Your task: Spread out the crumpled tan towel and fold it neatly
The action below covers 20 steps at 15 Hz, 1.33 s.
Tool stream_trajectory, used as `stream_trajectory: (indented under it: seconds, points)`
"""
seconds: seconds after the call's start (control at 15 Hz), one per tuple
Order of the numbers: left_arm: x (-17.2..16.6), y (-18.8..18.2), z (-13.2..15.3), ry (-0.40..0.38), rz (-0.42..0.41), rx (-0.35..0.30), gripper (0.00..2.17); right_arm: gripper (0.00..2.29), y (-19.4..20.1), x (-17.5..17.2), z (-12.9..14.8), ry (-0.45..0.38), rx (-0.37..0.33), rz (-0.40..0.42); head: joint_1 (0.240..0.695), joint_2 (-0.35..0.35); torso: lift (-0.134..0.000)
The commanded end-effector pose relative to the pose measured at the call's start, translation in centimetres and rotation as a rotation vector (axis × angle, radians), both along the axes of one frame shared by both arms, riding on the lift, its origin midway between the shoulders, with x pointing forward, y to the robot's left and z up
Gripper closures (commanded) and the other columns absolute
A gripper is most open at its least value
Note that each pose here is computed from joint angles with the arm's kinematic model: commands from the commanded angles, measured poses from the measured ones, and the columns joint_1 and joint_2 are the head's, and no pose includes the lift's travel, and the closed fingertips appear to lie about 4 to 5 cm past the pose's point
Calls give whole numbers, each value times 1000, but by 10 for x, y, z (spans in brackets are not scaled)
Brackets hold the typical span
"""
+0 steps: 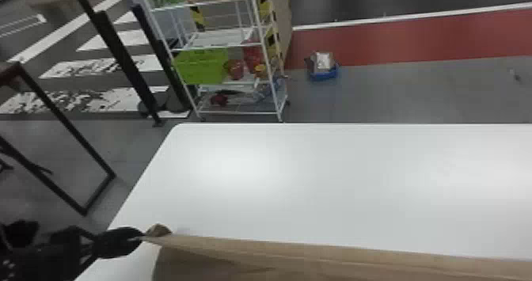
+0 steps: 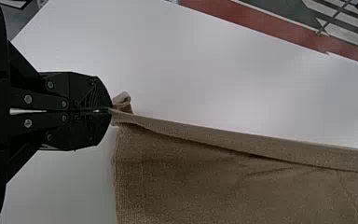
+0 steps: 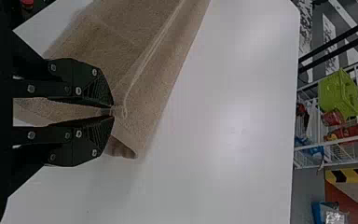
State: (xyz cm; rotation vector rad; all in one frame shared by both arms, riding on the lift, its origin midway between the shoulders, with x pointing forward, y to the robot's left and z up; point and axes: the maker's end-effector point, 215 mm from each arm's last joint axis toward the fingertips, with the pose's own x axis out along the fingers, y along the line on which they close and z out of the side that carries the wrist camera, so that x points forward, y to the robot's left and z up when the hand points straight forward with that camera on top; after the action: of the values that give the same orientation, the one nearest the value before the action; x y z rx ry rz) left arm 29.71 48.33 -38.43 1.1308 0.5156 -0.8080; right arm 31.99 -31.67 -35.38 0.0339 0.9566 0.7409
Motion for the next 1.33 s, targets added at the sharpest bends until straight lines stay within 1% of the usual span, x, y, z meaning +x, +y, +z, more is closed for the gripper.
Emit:
stream_trajectory:
  seconds: [0.0,0.2,0.33,0.53,0.8,1.0,1.2,1.27]
  points:
    - [-3,-6,-1,-2,-11,1,1403,957,7,-5,-1,2,14,31,695,310,-122]
    - [-5,-8,-7,12,-19,6,1399,957,18,-11,1,0,35,92,695,328,-122]
    - [-8,-10,-12,32,-29,22,1399,957,18,-10,0,-10,23,106,695,337,-122]
    - [-15,-14,-17,57,-50,51,1403,957,18,-7,0,-37,-4,131,695,335,-122]
    - [-22,-22,-10,58,-69,76,1403,957,10,2,0,-76,-56,152,695,325,-122]
    - [-27,-27,-12,75,-83,92,1403,957,6,1,-3,-78,-73,159,695,300,-122]
    - [-32,-26,-21,107,-86,115,1382,957,6,-3,-13,-74,-105,181,695,289,-122]
    - [-34,-25,-23,115,-81,116,1038,954,6,-4,-17,-77,-131,201,695,290,-122]
